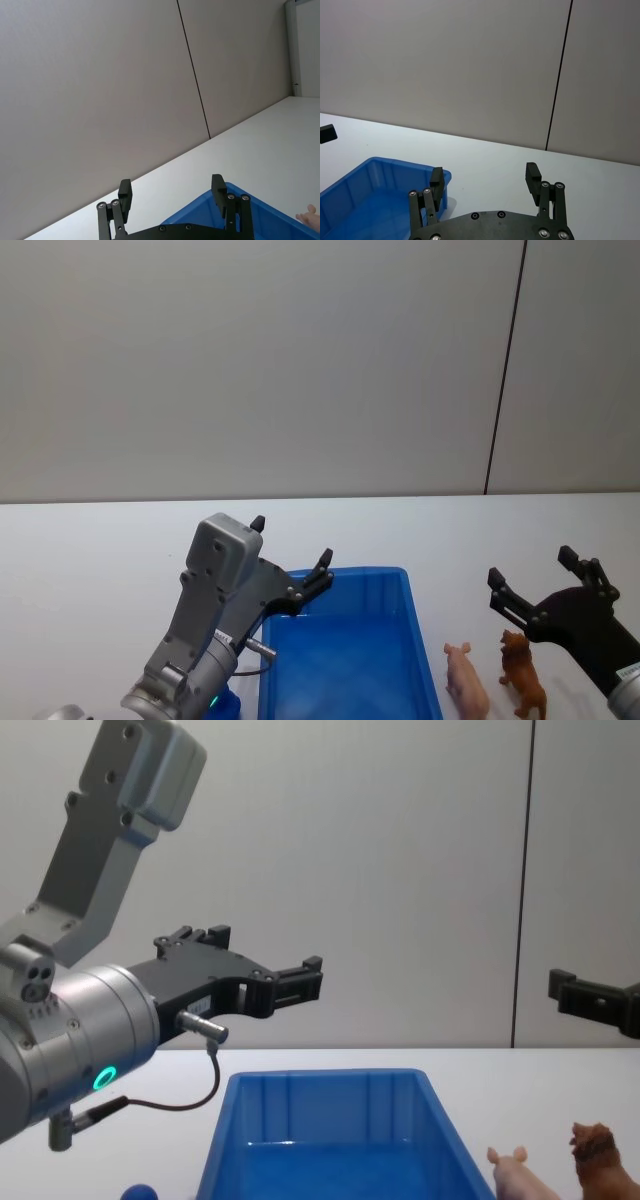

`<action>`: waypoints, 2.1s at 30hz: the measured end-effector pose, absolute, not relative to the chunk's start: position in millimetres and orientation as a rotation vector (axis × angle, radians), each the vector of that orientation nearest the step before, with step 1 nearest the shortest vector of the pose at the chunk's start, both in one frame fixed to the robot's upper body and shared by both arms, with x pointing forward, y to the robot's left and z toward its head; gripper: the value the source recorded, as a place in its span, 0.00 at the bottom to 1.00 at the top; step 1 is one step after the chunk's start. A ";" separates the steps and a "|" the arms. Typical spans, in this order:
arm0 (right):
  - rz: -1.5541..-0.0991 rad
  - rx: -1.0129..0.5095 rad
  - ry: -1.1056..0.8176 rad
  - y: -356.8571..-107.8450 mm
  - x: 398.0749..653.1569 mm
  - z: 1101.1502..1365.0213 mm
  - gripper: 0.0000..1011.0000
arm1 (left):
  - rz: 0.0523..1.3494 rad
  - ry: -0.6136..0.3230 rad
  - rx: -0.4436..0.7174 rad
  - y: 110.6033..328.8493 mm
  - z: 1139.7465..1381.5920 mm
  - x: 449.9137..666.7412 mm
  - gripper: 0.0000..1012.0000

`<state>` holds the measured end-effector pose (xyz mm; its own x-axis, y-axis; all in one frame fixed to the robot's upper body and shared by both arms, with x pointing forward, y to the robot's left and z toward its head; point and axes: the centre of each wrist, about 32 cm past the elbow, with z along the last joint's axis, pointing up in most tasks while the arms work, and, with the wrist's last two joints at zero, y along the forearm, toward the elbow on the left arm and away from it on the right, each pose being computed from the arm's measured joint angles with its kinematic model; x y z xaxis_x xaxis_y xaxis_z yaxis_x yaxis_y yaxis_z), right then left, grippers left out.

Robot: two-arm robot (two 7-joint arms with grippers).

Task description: Pick up the two dolls from the table and place them into the box.

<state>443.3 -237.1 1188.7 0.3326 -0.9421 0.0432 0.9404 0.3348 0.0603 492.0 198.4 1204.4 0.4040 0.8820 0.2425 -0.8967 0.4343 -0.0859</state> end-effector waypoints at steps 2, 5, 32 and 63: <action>-1.229 0.026 -0.075 -237.1 443.3 1188.7 0.99 | 1.124 -0.268 0.061 198.4 1204.4 492.0 0.99; -1.229 0.026 -0.075 -237.1 443.3 1188.7 0.99 | 1.124 -0.268 0.061 198.4 1204.4 492.0 0.99; -1.229 0.026 -0.075 -237.1 443.3 1188.7 0.99 | 1.124 -0.268 0.061 198.4 1204.4 492.0 0.99; -1.306 -0.178 0.032 -245.5 428.6 1173.5 0.99 | 1.124 -0.268 0.061 198.4 1204.4 492.0 0.99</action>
<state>428.6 -245.5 1173.5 0.2634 -0.9616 0.0770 0.9568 0.2502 -0.1484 492.0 198.4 1204.4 0.4039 0.8821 0.2425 -0.8967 0.4343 -0.0859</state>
